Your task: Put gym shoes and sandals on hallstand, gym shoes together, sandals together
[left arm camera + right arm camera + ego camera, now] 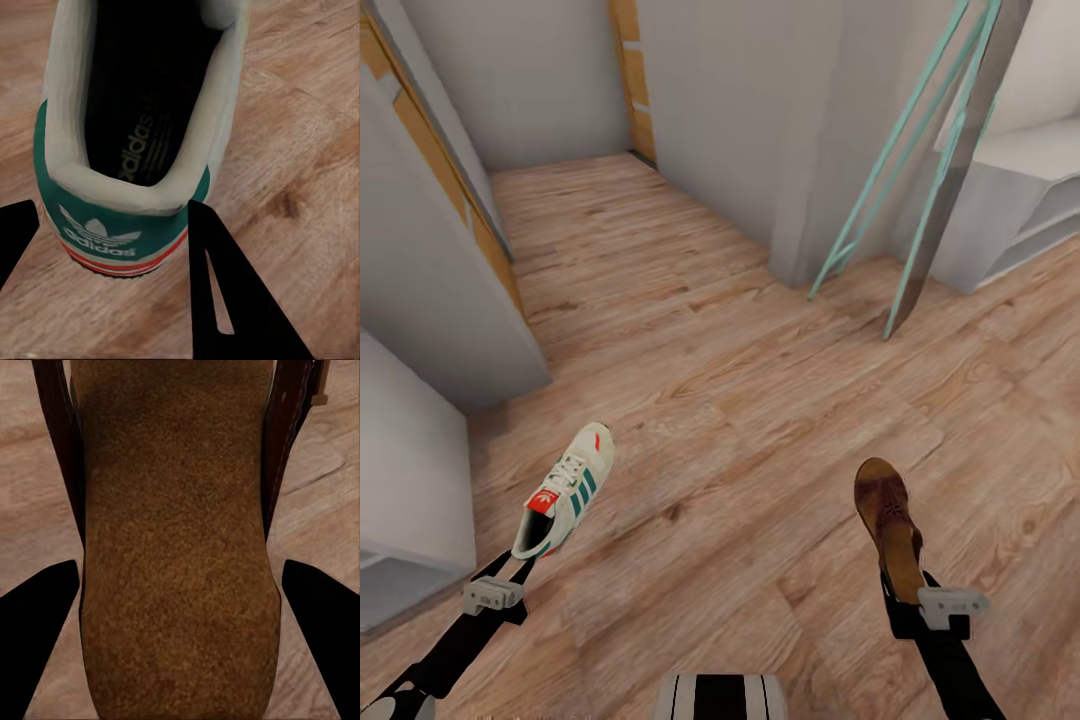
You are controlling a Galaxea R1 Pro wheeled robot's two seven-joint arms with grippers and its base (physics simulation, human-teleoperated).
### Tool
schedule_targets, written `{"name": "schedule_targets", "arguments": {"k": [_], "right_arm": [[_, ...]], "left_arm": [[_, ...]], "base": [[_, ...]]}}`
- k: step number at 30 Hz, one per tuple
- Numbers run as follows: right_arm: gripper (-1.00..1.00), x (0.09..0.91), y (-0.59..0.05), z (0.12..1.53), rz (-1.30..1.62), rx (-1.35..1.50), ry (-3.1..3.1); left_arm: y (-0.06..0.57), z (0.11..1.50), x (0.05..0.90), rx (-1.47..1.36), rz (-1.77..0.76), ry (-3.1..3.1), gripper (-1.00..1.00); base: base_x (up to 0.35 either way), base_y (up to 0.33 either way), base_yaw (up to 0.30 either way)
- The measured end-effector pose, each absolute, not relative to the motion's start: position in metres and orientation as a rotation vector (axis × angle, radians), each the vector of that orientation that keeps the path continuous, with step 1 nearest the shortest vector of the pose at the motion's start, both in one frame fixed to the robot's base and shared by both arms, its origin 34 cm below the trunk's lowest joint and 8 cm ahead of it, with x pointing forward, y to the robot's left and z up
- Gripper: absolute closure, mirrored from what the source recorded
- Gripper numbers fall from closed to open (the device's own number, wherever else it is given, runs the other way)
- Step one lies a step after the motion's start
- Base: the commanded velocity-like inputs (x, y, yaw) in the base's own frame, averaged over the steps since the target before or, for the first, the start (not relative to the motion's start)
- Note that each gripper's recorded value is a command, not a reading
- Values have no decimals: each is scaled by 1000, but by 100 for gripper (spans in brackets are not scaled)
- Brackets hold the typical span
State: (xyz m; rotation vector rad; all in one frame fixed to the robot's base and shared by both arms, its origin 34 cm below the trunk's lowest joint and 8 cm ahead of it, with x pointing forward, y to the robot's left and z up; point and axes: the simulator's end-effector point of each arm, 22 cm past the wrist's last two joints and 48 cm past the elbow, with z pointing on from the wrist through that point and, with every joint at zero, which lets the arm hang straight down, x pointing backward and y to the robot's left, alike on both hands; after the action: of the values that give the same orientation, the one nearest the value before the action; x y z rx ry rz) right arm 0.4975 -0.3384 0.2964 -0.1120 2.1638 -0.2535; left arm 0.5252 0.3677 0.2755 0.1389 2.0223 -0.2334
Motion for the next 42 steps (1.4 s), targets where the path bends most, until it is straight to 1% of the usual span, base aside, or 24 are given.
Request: {"name": "schedule_targets", "arguments": {"k": [6,10,14,26,36,42], "right_arm": [[100,499,-332,296,-258,-112,2158],[100,500,-332,297,-262,-110,2155],[100,500,-331,297,-263,-109,2154],[100,500,-331,298,-264,-109,2154],[100,500,-331,298,-264,-109,2153],[100,501,-331,299,-263,-109,2150]], "left_arm": [[368,277,526,139,-233,2019,100],[368,278,526,138,-232,2017,100],[368,278,527,139,-232,2017,100],[367,278,526,140,-234,2017,100],[367,278,526,140,-234,2017,100],[367,279,527,140,-233,2014,100]], "base": [[0,0,274],[0,-1,166],[0,-71,58],[0,-206,8],[0,-36,4],[0,-4,160]]}}
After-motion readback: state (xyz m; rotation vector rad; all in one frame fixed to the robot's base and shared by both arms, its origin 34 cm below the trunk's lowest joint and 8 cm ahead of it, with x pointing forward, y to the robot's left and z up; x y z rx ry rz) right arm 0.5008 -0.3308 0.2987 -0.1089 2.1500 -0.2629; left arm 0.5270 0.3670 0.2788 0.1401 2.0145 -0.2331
